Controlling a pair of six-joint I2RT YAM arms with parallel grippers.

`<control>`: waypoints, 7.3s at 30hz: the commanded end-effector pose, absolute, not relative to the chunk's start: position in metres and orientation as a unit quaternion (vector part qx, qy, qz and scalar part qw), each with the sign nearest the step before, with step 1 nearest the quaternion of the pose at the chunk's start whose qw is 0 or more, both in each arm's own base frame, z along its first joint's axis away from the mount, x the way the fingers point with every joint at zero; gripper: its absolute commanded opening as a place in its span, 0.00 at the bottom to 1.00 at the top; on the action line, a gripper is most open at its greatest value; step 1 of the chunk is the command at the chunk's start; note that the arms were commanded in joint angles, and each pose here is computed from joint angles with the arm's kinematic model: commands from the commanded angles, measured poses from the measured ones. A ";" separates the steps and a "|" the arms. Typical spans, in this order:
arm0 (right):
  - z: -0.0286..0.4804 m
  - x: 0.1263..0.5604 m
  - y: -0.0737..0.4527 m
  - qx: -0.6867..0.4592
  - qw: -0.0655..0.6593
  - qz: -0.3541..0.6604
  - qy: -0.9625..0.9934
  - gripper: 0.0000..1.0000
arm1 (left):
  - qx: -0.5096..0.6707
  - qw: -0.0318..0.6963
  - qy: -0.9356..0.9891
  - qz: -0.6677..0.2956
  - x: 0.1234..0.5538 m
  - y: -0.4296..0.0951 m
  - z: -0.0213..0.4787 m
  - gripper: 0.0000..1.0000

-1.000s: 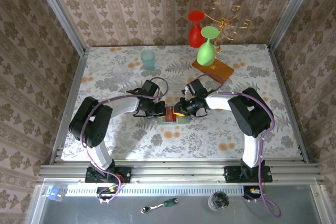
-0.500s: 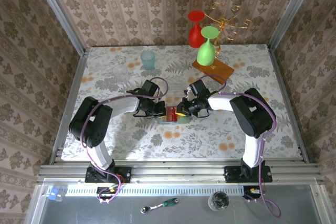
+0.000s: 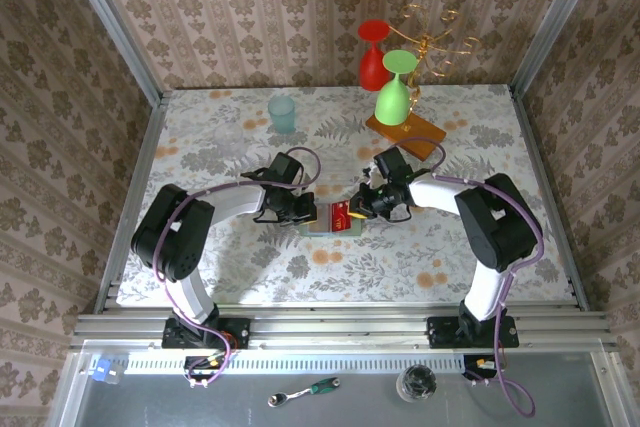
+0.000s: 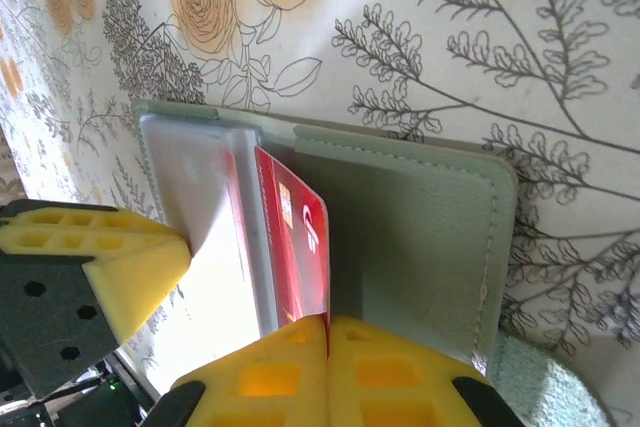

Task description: Take the credit cards out of the card holder

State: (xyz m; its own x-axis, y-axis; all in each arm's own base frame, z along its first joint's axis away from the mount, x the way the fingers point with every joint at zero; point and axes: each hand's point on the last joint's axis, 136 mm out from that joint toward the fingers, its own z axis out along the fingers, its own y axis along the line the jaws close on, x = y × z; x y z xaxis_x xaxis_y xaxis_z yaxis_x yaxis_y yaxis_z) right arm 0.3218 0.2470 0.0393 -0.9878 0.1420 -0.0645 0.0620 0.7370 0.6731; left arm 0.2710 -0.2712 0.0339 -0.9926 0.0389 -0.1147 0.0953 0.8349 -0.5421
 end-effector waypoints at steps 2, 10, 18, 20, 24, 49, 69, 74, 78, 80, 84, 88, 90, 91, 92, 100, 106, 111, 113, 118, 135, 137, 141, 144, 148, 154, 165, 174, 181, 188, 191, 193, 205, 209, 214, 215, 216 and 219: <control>0.050 0.319 0.245 0.050 0.061 0.344 0.936 0.07 | 0.025 0.044 0.957 -0.285 0.267 -0.267 0.035 0.02; 0.055 0.319 0.261 0.039 0.061 0.331 0.941 0.07 | 0.025 0.050 0.954 -0.295 0.269 -0.270 0.042 0.02; 0.058 0.321 0.272 0.040 0.056 0.323 0.944 0.12 | 0.016 0.078 0.950 -0.301 0.272 -0.257 0.056 0.07; 0.058 0.319 0.275 0.037 0.054 0.321 0.945 0.13 | 0.012 0.083 0.950 -0.299 0.273 -0.251 0.057 0.08; 0.056 0.319 0.277 0.036 0.052 0.313 0.948 0.14 | 0.008 0.091 0.953 -0.288 0.272 -0.239 0.053 0.10; 0.083 0.323 0.265 0.010 0.087 0.270 0.959 0.04 | 0.002 0.060 0.947 -0.314 0.262 -0.243 0.029 0.10; 0.127 0.332 0.253 -0.484 0.118 0.123 0.858 0.00 | -0.007 0.093 0.945 -0.312 0.264 -0.237 0.048 0.10; 0.127 0.348 0.239 -0.586 0.118 0.046 0.800 0.00 | -0.006 0.104 0.948 -0.300 0.263 -0.230 0.055 0.10; 0.127 0.364 0.233 -0.613 0.108 0.038 0.782 0.00 | -0.015 0.109 0.949 -0.294 0.258 -0.225 0.057 0.10; 0.130 0.372 0.234 -0.614 0.109 0.047 0.780 0.00 | -0.020 0.114 0.949 -0.293 0.256 -0.223 0.059 0.10; 0.135 0.390 0.242 -0.619 0.117 0.059 0.774 0.00 | -0.023 0.118 0.951 -0.286 0.251 -0.219 0.063 0.10; 0.137 0.409 0.250 -0.622 0.124 0.069 0.770 0.00 | -0.029 0.121 0.953 -0.277 0.247 -0.213 0.064 0.10; 0.137 0.417 0.255 -0.622 0.126 0.076 0.769 0.00 | -0.032 0.123 0.953 -0.273 0.245 -0.210 0.065 0.10; 0.136 0.420 0.256 -0.624 0.125 0.078 0.768 0.00 | -0.032 0.123 0.954 -0.271 0.244 -0.209 0.065 0.10; 0.136 0.423 0.258 -0.626 0.124 0.081 0.766 0.00 | -0.035 0.125 0.954 -0.269 0.243 -0.208 0.066 0.10; 0.124 0.426 0.265 -0.637 0.099 0.107 0.757 0.00 | -0.049 0.130 0.956 -0.259 0.239 -0.202 0.066 0.10; 0.112 0.428 0.266 -0.636 0.092 0.111 0.758 0.00 | -0.054 0.130 0.957 -0.254 0.236 -0.202 0.066 0.10; 0.103 0.425 0.268 -0.634 0.081 0.125 0.759 0.00 | -0.053 0.125 0.960 -0.247 0.232 -0.199 0.065 0.10; 0.100 0.422 0.269 -0.633 0.074 0.132 0.760 0.00 | -0.054 0.127 0.960 -0.244 0.233 -0.199 0.065 0.10; 0.095 0.417 0.265 -0.630 0.058 0.133 0.763 0.00 | -0.053 0.129 0.960 -0.245 0.236 -0.200 0.066 0.10; 0.156 0.441 0.267 -0.630 0.157 0.093 0.755 0.00 | -0.048 0.127 0.960 -0.246 0.240 -0.204 0.069 0.09; 0.157 0.443 0.268 -0.630 0.161 0.092 0.754 0.00 | -0.047 0.126 0.960 -0.245 0.240 -0.205 0.068 0.09; 0.150 0.448 0.269 -0.631 0.161 0.091 0.753 0.00 | -0.050 0.126 0.960 -0.245 0.241 -0.205 0.068 0.09; 0.139 0.451 0.266 -0.631 0.153 0.090 0.755 0.00 | -0.051 0.125 0.960 -0.244 0.241 -0.205 0.067 0.09; 0.123 0.451 0.266 -0.635 0.138 0.092 0.754 0.00 | -0.051 0.124 0.961 -0.243 0.240 -0.204 0.066 0.09; 0.108 0.448 0.266 -0.639 0.120 0.104 0.753 0.00 | -0.053 0.123 0.961 -0.242 0.241 -0.205 0.066 0.09; 0.088 0.438 0.265 -0.638 0.085 0.123 0.755 0.00 | -0.054 0.121 0.961 -0.241 0.240 -0.205 0.065 0.09; 0.074 0.422 0.265 -0.648 0.048 0.137 0.747 0.00 | -0.053 0.121 0.962 -0.241 0.239 -0.205 0.067 0.08; 0.063 0.413 0.267 -0.654 0.025 0.144 0.743 0.00 | -0.053 0.122 0.962 -0.240 0.239 -0.205 0.067 0.08; 0.060 0.412 0.270 -0.656 0.025 0.146 0.740 0.09 | -0.052 0.120 0.962 -0.239 0.239 -0.205 0.066 0.08; 0.062 0.412 0.271 -0.656 0.029 0.147 0.740 0.16 | -0.052 0.119 0.962 -0.240 0.239 -0.206 0.066 0.08; 0.066 0.414 0.270 -0.656 0.034 0.144 0.740 0.19 | -0.051 0.117 0.962 -0.240 0.240 -0.207 0.065 0.08; 0.104 0.443 0.261 -0.632 0.103 0.064 0.766 0.26 | -0.030 0.109 0.963 -0.244 0.251 -0.219 0.065 0.08; 0.115 0.449 0.256 -0.617 0.124 0.043 0.776 0.26 | -0.024 0.110 0.962 -0.247 0.258 -0.224 0.065 0.08; 0.122 0.458 0.255 -0.589 0.165 0.025 0.791 0.26 | -0.018 0.114 0.960 -0.257 0.268 -0.231 0.064 0.08; 0.123 0.458 0.256 -0.580 0.173 0.026 0.795 0.26 | -0.016 0.115 0.959 -0.259 0.271 -0.233 0.064 0.08; 0.126 0.459 0.258 -0.571 0.183 0.028 0.800 0.26 | -0.015 0.117 0.958 -0.262 0.273 -0.234 0.065 0.07; 0.128 0.456 0.262 -0.541 0.202 0.037 0.815 0.26 | -0.011 0.119 0.955 -0.271 0.278 -0.239 0.064 0.07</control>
